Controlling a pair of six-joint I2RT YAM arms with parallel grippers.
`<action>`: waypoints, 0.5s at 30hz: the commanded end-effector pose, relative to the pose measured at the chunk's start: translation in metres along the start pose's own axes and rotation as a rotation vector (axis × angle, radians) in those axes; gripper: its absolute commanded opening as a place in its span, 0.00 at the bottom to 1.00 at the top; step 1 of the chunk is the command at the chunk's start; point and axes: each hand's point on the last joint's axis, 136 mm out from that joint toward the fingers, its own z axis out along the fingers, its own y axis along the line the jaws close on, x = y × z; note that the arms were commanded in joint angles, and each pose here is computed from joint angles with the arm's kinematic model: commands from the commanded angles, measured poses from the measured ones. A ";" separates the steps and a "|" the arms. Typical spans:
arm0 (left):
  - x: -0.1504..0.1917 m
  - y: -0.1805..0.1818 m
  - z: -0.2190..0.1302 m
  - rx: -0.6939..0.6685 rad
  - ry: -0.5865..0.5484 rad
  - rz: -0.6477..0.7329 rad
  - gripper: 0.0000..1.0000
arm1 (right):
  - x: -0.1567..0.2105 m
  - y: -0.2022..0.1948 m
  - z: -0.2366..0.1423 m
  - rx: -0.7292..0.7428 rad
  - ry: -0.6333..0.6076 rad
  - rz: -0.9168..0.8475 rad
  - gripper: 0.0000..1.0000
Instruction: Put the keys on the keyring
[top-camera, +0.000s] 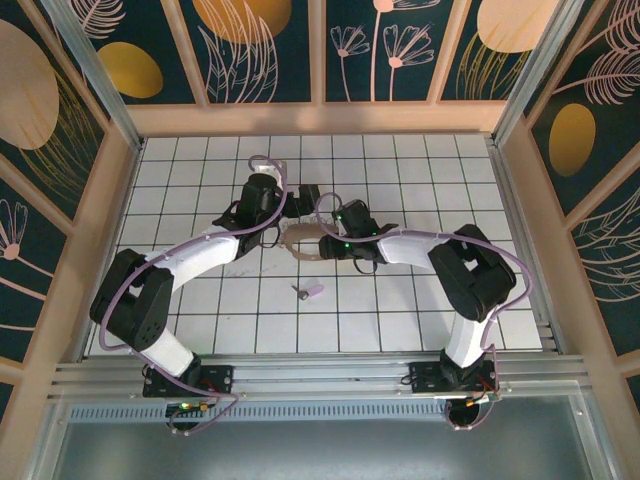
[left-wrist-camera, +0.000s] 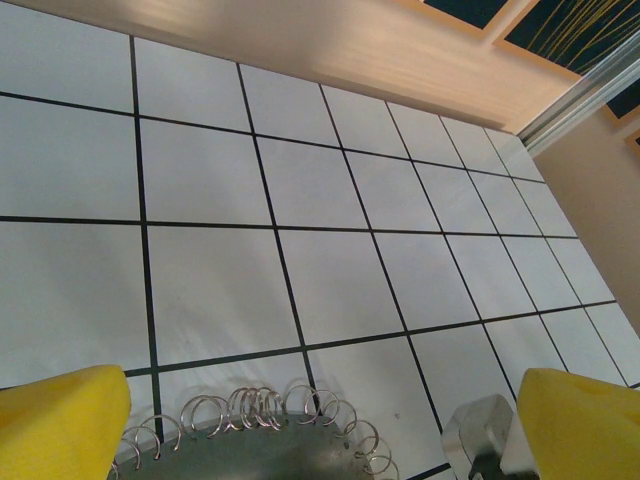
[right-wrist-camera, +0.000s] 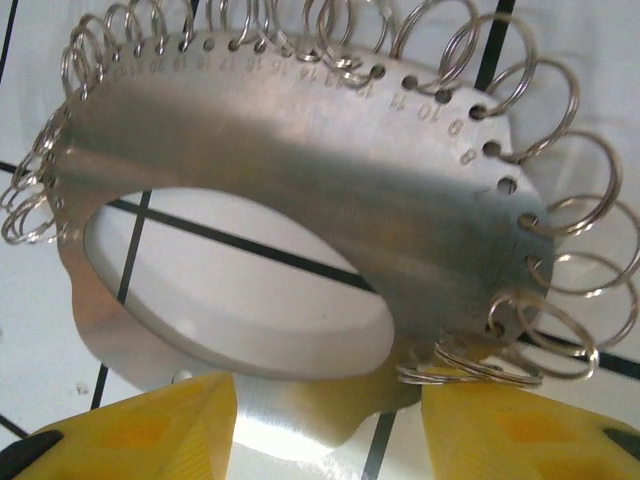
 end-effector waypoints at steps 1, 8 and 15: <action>-0.017 -0.005 -0.006 0.009 -0.042 0.022 0.99 | -0.014 -0.002 0.003 0.010 -0.017 -0.011 0.53; -0.016 -0.006 -0.006 0.012 -0.040 0.020 0.99 | -0.024 -0.004 0.002 0.012 -0.031 -0.008 0.52; -0.015 -0.006 -0.006 0.018 -0.039 0.020 0.99 | -0.030 -0.014 -0.030 0.024 -0.094 0.015 0.52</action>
